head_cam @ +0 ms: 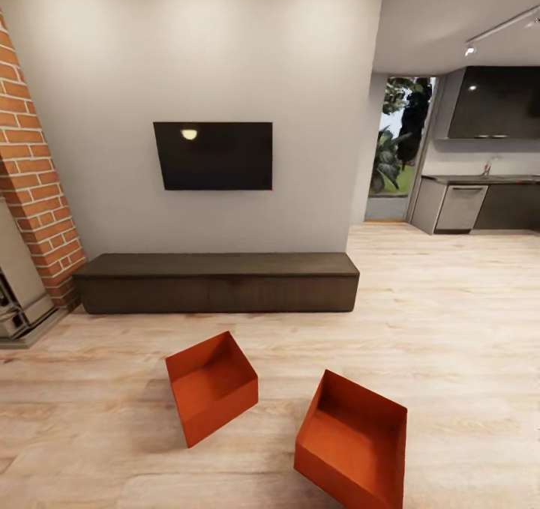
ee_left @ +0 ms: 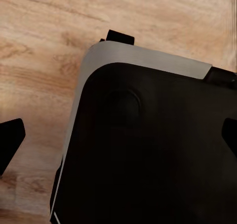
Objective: Move the two storage containers from the living room to the garage. In the garage, place one container on the floor and stack the other container on top of it (either order is fine).
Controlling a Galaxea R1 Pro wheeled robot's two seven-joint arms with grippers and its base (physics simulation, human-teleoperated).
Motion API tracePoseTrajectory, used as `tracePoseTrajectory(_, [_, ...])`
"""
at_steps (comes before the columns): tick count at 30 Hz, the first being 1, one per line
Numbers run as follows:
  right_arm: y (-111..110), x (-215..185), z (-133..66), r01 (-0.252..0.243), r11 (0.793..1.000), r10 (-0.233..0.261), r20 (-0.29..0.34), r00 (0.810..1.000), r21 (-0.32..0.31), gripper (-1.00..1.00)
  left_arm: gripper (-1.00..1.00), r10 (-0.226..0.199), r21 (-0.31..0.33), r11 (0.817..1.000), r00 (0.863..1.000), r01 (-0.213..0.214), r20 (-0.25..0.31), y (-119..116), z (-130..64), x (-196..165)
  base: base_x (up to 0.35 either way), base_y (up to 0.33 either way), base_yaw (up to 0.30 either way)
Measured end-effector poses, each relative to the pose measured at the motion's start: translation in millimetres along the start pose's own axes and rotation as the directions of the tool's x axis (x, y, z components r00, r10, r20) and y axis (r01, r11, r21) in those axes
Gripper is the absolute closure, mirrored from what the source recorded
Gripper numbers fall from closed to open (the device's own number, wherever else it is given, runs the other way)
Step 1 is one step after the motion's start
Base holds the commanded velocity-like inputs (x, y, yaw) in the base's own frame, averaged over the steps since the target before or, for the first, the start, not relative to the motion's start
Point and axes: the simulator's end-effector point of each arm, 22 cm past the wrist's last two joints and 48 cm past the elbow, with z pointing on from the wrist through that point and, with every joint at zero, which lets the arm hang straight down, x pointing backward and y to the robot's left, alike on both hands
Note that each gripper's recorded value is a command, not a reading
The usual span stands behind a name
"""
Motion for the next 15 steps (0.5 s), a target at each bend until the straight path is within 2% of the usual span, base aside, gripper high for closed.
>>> tracePoseTrajectory(5, [0.0, 0.0, 0.1, 0.000, 1.000, 0.000, 0.000, 1.000, 0.000, -1.00, -1.00, 0.000, 0.000, 1.000, 1.000, 0.000, 0.000, 0.1, 0.1, 0.1, 0.161, 0.003, -0.242])
tracePoseTrajectory(15, [0.0, 0.0, 0.2, 0.000, 1.000, 0.000, -0.001, 1.000, 0.000, -1.00, -1.00, 0.001, 0.001, 1.000, 1.000, -0.001, 0.001, -0.5, 0.1, -0.7, 0.017, 0.000, -0.242])
